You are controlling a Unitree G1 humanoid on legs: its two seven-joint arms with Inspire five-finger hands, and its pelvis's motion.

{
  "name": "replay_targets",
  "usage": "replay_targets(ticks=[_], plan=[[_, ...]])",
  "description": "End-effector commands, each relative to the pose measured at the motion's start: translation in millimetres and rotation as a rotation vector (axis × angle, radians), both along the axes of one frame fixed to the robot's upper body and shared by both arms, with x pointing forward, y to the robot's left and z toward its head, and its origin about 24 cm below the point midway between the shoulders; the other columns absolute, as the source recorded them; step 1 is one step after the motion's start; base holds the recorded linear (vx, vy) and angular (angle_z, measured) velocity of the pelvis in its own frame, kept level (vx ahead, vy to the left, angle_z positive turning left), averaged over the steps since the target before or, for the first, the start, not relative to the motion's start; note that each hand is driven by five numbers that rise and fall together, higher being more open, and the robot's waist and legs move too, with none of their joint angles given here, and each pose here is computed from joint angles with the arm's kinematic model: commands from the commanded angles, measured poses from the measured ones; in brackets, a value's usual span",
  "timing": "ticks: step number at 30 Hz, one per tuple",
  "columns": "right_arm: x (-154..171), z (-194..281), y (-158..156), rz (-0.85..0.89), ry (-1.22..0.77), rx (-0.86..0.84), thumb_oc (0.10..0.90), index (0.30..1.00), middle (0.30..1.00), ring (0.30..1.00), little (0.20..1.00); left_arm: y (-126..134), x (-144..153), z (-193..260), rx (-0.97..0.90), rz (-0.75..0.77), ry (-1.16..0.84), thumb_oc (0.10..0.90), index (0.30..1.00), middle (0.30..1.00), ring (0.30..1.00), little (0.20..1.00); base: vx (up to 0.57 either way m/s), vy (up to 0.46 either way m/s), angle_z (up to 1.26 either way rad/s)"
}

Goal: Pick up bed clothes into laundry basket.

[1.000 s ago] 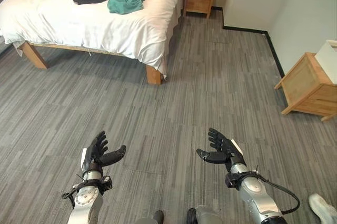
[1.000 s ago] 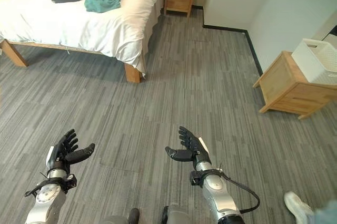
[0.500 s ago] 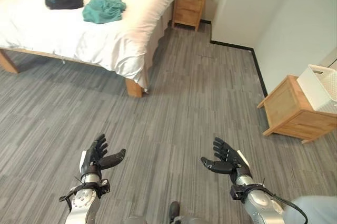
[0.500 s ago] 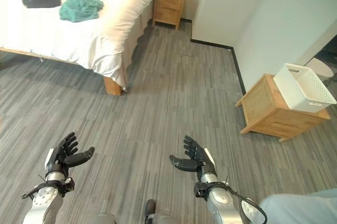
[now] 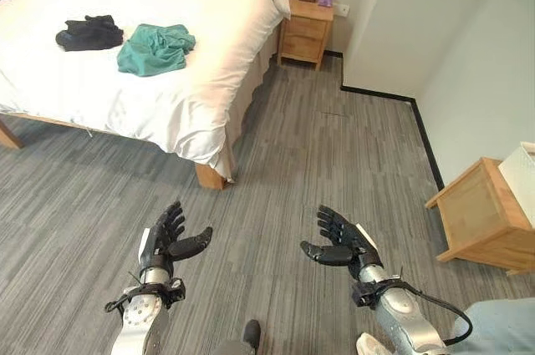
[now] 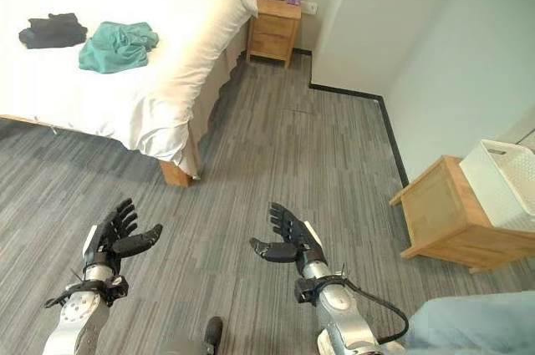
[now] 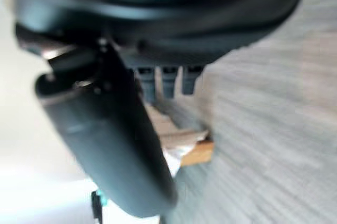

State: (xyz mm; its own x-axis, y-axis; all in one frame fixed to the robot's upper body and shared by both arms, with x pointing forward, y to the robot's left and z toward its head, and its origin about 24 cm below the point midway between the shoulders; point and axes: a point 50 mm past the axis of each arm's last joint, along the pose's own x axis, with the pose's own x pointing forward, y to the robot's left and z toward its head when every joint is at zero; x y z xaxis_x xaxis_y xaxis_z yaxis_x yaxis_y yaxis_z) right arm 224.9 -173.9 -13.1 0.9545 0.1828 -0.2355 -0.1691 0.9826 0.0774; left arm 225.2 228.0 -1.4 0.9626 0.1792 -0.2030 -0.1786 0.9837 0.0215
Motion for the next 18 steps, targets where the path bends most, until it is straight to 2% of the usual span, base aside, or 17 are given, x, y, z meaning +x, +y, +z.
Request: replay_targets(ticks=[1, 4, 7, 10, 12, 14, 18], plan=[[34.6, 66.8, -2.1, 0.017, -0.325, 0.023, 0.800, 0.900, 0.900, 0.900, 0.900, -7.9, 21.7, 74.9, 0.125, -0.149, -0.338, 0.800, 0.900, 0.900, 0.900, 0.900, 0.41, -0.139, 2.47], [34.1, 78.1, -14.3, -0.017, -0.371, 0.028, 0.800, 0.900, 0.900, 0.900, 0.900, -29.7, 28.1, 74.2, 0.080, -0.273, -0.347, 0.800, 0.900, 0.900, 0.900, 0.900, 0.36, -0.123, 1.78], [33.9, 88.2, -12.6, 0.010, -0.410, 0.028, 0.800, 0.900, 0.900, 0.900, 0.900, -32.2, 21.4, 73.8, 0.074, -0.324, -0.354, 0.800, 0.900, 0.900, 0.900, 0.900, 0.12, -0.093, 1.12], [30.8, 94.7, -16.8, 0.008, -0.440, 0.038, 0.800, 0.900, 0.900, 0.900, 0.900, -22.4, 11.6, 69.2, -0.015, -0.265, -0.353, 0.800, 0.900, 0.900, 0.900, 0.900, 0.11, -0.087, 0.13], [27.4, 99.1, -28.7, -0.033, -0.459, 0.020, 0.800, 0.900, 0.900, 0.900, 0.900, -6.1, -2.8, 59.9, -0.099, -0.153, -0.335, 0.800, 0.900, 0.900, 0.900, 0.900, 0.10, -0.132, -0.07], [22.2, 96.9, -36.4, -0.064, -0.450, 0.012, 0.800, 0.900, 0.900, 0.900, 0.900, 7.0, -10.0, 58.9, -0.064, -0.098, -0.326, 0.800, 0.900, 0.900, 0.900, 0.900, 0.05, -0.109, 0.04], [10.9, 86.2, -46.4, -0.113, -0.405, 0.014, 0.800, 0.900, 0.900, 0.900, 0.900, 17.4, -12.1, 68.7, -0.026, -0.063, -0.367, 0.800, 0.900, 0.900, 0.900, 0.900, 0.04, -0.067, 0.03]])
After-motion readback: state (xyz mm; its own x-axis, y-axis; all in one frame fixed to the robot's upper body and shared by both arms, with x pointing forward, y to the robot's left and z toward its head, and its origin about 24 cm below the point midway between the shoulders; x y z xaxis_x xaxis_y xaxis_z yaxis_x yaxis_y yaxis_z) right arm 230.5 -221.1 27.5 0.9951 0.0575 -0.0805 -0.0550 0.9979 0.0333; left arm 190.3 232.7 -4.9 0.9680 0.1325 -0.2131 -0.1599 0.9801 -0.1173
